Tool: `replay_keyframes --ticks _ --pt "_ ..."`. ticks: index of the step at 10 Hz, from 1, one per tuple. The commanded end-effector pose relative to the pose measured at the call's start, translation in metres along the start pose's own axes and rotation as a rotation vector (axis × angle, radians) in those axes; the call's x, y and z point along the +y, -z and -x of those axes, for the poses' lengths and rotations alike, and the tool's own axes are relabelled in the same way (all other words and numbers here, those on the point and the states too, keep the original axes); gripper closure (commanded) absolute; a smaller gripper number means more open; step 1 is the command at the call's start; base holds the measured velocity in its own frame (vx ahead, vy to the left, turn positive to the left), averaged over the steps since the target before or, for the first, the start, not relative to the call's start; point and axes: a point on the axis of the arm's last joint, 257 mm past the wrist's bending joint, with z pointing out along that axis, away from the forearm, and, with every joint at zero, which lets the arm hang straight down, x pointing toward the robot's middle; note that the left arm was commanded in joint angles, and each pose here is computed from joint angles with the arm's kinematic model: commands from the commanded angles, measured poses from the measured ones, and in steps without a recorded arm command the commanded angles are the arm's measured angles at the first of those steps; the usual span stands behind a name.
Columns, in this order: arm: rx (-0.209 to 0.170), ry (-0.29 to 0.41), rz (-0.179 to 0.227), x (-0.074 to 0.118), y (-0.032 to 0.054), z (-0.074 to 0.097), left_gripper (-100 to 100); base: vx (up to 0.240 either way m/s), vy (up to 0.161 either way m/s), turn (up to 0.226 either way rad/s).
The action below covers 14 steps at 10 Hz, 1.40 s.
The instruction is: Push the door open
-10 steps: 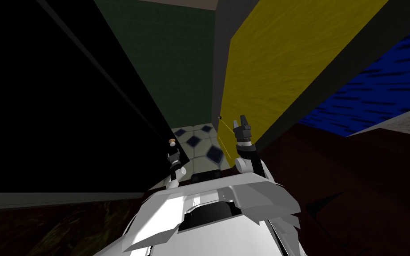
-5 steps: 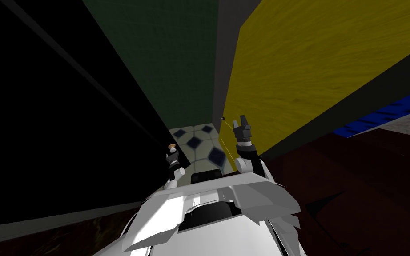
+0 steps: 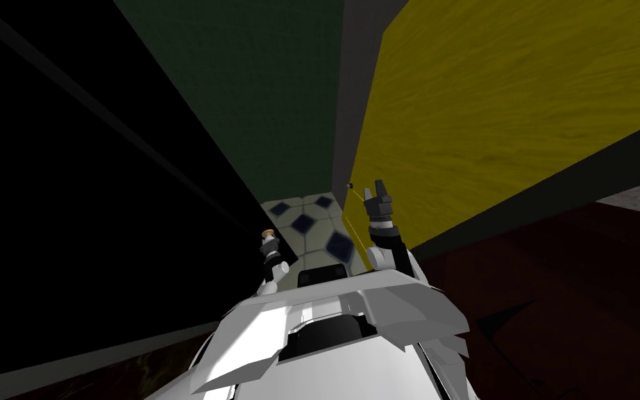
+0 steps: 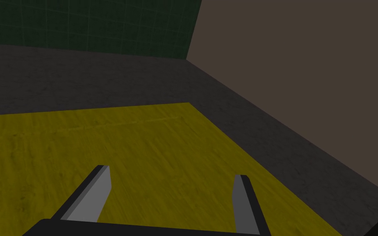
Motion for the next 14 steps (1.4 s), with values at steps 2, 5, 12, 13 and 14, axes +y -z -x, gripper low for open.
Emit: replay_keyframes --ticks 2,5,12,13,14 --pt "-0.001 0.001 0.001 0.001 0.0008 0.001 100 -0.020 -0.008 -0.004" --pt "0.002 -0.013 -0.027 -0.014 -0.0038 0.000 100 0.024 0.003 -0.006" --pt "0.026 -0.033 -0.105 -0.048 -0.0159 -0.009 100 0.106 0.029 -0.009" --pt "0.029 -0.036 -0.118 -0.053 -0.0173 -0.010 100 0.115 0.031 -0.001" --pt "0.031 -0.038 -0.130 -0.058 -0.0187 -0.011 100 0.107 0.030 0.000"
